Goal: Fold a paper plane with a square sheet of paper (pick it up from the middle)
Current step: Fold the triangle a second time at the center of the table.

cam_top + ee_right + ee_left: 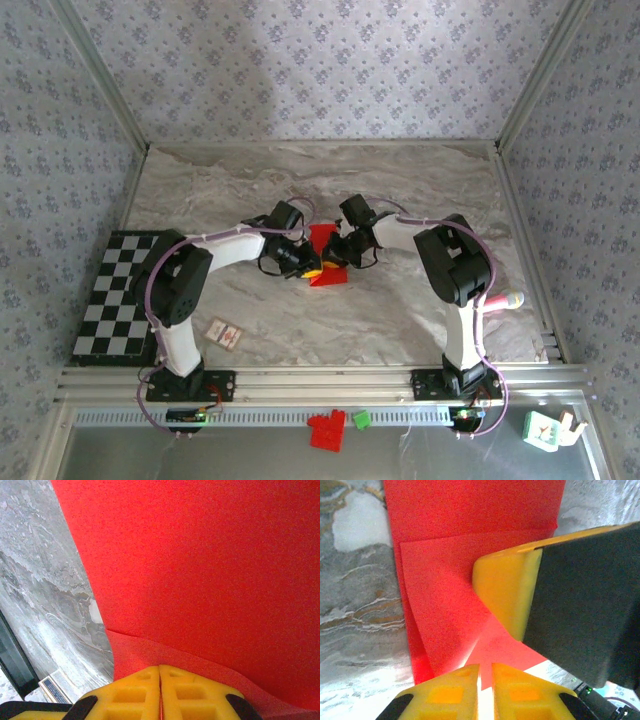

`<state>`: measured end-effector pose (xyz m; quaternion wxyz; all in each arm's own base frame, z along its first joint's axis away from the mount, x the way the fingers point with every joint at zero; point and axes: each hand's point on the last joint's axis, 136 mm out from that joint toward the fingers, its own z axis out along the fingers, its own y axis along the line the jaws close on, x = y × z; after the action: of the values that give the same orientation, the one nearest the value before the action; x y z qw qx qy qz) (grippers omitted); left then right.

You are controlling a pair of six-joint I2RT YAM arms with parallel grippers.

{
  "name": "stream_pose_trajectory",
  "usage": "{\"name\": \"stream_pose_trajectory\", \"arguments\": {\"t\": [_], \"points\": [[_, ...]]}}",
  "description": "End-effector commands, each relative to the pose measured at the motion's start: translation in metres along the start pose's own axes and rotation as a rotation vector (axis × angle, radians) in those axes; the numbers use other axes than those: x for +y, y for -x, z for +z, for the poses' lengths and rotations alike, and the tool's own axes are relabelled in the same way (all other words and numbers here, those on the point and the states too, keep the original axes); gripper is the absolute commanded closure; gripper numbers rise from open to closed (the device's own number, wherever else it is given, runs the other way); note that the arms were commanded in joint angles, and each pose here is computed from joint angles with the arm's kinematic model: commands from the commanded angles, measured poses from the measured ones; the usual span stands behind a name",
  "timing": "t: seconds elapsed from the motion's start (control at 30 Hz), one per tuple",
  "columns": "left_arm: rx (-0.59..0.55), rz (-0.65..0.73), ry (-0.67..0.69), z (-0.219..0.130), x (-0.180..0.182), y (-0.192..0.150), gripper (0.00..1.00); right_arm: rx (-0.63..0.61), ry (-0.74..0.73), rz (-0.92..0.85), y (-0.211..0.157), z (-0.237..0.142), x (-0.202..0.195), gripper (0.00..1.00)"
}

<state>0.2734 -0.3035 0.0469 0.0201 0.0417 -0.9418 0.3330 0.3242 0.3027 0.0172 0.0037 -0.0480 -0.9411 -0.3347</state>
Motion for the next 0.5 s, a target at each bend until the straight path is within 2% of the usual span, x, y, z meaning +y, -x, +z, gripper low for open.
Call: {"name": "stream_pose_trajectory", "arguments": {"t": [0.0, 0.47], "points": [[0.033, 0.012, 0.040, 0.006, 0.009, -0.006, 0.87, 0.056, -0.238, 0.122, -0.022, 0.020, -0.070, 0.92], [0.052, -0.004, 0.115, 0.015, 0.032, -0.013, 0.91, 0.062, -0.247, 0.128, -0.022, 0.020, -0.074, 0.92]]}}
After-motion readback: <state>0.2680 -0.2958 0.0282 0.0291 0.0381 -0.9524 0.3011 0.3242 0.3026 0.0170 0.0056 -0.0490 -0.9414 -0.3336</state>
